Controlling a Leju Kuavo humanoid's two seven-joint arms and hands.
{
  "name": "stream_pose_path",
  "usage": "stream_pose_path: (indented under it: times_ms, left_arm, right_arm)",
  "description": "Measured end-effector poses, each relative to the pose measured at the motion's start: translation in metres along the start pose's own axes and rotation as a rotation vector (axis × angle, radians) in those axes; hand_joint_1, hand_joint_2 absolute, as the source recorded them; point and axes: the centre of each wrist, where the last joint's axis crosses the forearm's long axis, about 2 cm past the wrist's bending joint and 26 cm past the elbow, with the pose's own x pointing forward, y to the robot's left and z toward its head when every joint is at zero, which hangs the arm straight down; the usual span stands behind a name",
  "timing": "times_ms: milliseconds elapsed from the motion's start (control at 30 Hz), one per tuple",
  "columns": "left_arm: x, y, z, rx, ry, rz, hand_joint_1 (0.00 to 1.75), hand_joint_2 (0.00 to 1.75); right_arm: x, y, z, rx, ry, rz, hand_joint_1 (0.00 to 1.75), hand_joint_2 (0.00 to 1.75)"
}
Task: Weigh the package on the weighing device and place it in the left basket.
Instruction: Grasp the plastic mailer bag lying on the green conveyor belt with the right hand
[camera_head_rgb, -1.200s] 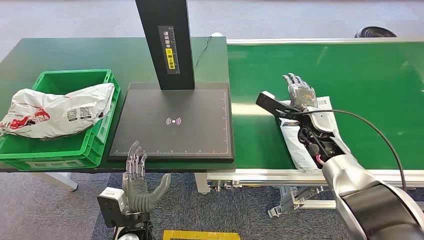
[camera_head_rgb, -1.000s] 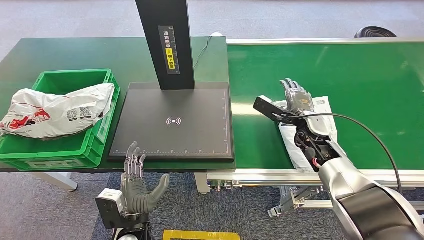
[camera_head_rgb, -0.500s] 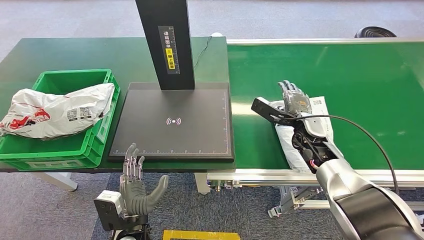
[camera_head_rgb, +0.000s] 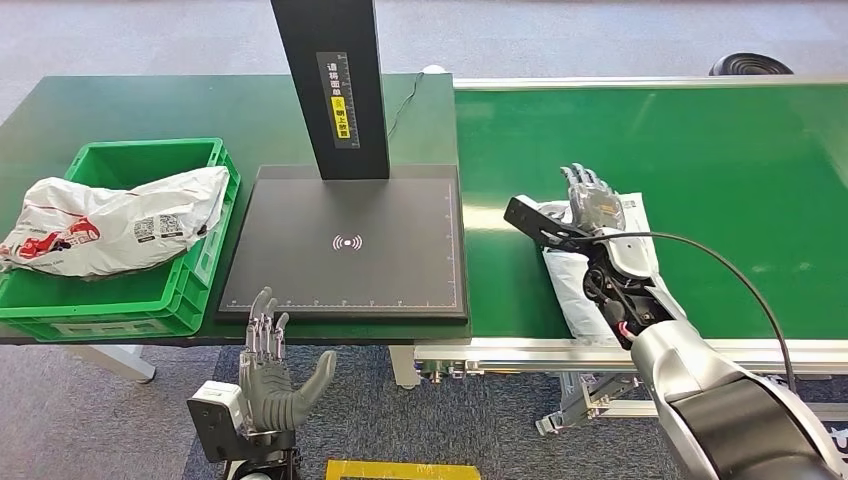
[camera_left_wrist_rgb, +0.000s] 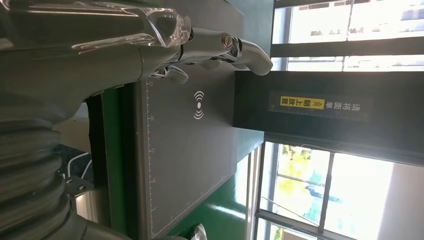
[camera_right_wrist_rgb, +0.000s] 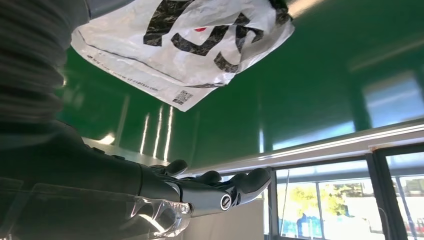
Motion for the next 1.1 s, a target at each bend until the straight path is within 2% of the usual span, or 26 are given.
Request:
stream_pose_path:
  times_ms: [400,767,1100]
  left_arm:
    - [0.001,0.002,0.003,0.017,0.004,-0.005,0.00,1.75]
    - [0.002,0.003,0.004,0.027,0.001,-0.004,0.00,1.75]
    - [0.003,0.001,0.004,0.022,0.001,0.004,0.00,1.75]
  right_arm:
    - [-0.031,0.000,0.006,0.006,0.103,-0.006,0.00,1.75]
    - [-0.054,0.027,0.030,0.040,0.191,-0.044,0.00,1.75]
    - [-0.051,0.059,0.052,0.083,0.185,-0.107,0.00,1.75]
